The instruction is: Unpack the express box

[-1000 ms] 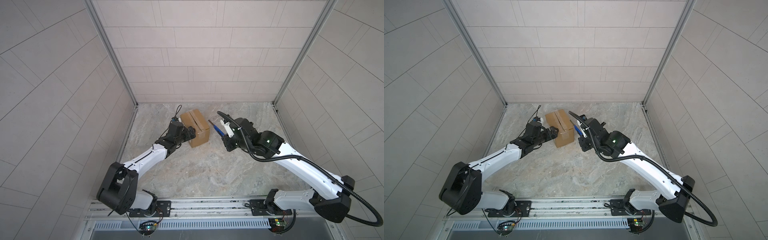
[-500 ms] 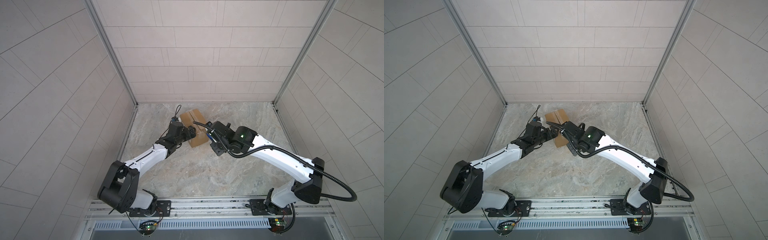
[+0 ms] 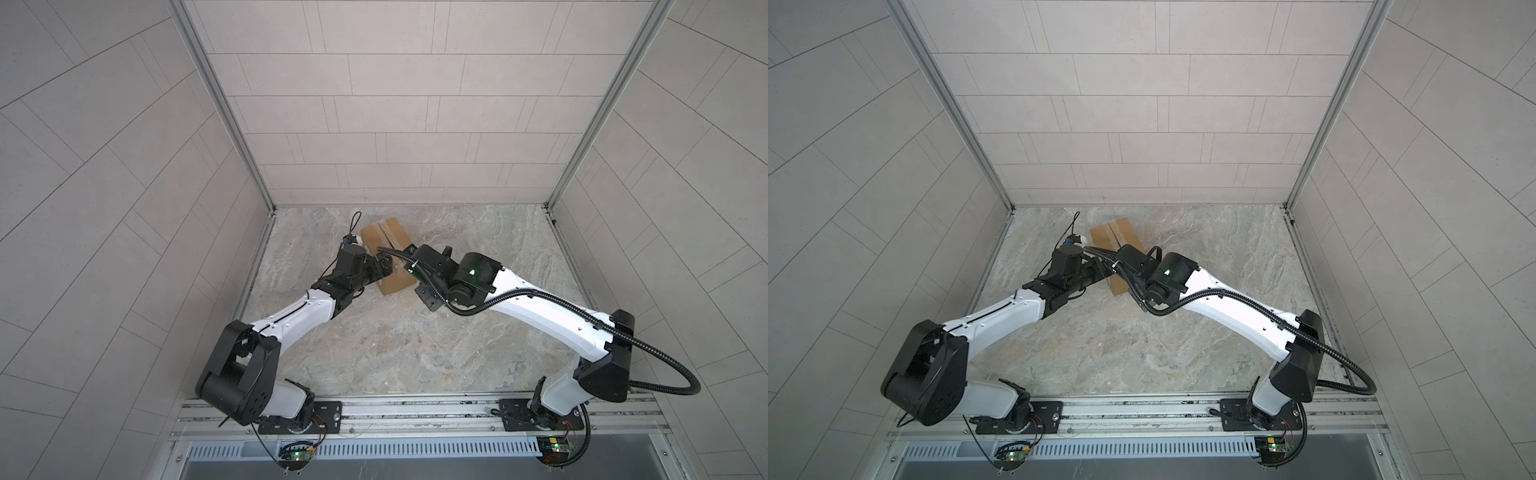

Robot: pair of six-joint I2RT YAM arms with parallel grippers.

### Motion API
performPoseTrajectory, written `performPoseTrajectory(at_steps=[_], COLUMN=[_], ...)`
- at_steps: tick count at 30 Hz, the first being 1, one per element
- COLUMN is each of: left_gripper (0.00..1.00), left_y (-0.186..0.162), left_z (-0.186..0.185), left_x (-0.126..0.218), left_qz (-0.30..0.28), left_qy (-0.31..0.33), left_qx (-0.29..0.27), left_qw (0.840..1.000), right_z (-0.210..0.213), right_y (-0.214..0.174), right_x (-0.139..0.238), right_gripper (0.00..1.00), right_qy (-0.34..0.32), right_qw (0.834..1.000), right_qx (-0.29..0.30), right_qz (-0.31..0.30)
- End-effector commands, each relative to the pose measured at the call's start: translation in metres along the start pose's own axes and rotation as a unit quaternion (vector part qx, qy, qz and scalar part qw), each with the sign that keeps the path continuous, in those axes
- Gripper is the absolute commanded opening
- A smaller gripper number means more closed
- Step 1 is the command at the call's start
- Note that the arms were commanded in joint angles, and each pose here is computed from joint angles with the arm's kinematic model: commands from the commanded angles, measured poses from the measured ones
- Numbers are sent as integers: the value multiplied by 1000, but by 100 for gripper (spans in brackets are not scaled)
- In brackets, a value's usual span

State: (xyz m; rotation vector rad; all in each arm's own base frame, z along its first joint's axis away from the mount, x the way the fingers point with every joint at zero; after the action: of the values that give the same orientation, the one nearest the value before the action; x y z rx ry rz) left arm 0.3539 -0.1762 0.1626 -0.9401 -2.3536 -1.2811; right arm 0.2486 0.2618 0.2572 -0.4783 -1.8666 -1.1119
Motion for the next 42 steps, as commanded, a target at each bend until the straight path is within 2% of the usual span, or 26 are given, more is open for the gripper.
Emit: performPoseTrajectory(at_steps=[1,29,33,42], left_gripper=[94,93,93,93], left_y=[-19,-26,-27,-28], left_z=[13,17,19,25], left_x=[-4,-4,-5,-9], left_qz=[28,30,29,34], left_qy=[18,17,20,29], left_qx=[-2,9,13,16], left_qw=[999,999,999,999], right_z=[-2,2,-3,-11], right_y=[1,16,6,-17], right_x=[1,-29,-26,-15], right_gripper=[0,0,0,0], right_qy=[-15,-69,-87,-82], right_qw=[1000,997,994,994], right_qx=[10,16,8,6], right_qz=[3,30,64,77])
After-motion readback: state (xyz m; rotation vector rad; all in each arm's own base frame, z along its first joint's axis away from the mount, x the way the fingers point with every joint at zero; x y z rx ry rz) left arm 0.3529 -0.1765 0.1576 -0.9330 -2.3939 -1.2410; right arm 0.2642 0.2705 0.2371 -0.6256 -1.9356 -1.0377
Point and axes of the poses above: each gripper's point midway between its finger pads, its own x axis back along the fingers, its own z axis along the line the jaws close on, y = z × x, the point moved 3 cm from there along x, back along the fingers, and after that the axes turned 4 degrees about -x, right-handed, at the moved point
